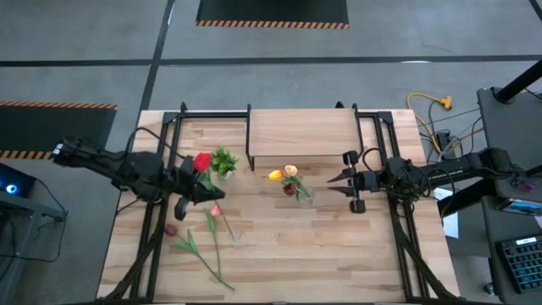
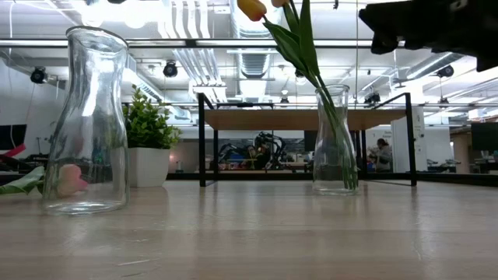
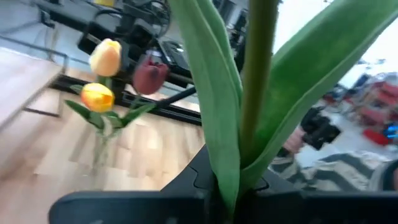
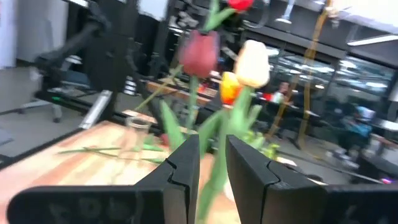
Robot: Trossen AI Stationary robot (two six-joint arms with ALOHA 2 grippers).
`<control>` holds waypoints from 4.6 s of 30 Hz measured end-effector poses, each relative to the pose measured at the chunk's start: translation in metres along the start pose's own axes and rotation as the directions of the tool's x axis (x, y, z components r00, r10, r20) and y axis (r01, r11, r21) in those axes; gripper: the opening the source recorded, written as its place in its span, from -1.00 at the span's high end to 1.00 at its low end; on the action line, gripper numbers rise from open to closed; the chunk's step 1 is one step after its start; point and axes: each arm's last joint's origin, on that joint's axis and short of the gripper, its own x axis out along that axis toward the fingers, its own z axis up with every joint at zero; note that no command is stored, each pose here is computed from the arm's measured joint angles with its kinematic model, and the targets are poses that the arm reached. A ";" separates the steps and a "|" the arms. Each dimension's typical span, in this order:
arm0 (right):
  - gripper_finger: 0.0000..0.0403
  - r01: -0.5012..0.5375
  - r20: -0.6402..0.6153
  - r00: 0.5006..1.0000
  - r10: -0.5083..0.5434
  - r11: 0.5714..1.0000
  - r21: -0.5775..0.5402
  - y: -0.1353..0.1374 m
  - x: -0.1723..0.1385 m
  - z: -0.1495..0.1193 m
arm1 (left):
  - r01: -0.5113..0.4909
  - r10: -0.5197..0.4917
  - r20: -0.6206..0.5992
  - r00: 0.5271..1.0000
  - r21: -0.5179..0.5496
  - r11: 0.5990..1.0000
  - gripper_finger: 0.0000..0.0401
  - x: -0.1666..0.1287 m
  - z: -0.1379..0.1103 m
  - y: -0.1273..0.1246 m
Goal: Pick and place flowers into a vace then onto a shelf
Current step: Put the red tulip into the left transparent vase, then adjust the left transparent vase
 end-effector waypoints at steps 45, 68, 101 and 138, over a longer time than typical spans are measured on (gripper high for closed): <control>0.66 0.088 -0.057 0.994 -0.088 0.996 0.002 -0.002 0.001 -0.002 | -0.034 0.085 -0.158 0.984 0.303 0.952 1.00 0.010 -0.051 0.019; 0.66 0.089 -0.056 0.994 -0.089 0.996 0.002 -0.002 0.001 -0.002 | -0.031 0.074 -0.133 0.988 0.299 0.954 1.00 0.010 -0.047 0.017; 0.20 0.087 -0.094 0.993 -0.076 0.990 0.112 -0.006 0.013 0.008 | -0.177 0.235 -0.205 0.950 0.266 0.948 1.00 -0.005 -0.055 0.026; 0.14 0.083 -0.123 0.990 -0.069 0.990 0.111 -0.005 0.013 0.005 | -0.399 0.427 -0.171 0.888 0.176 0.900 -0.55 -0.036 -0.031 0.024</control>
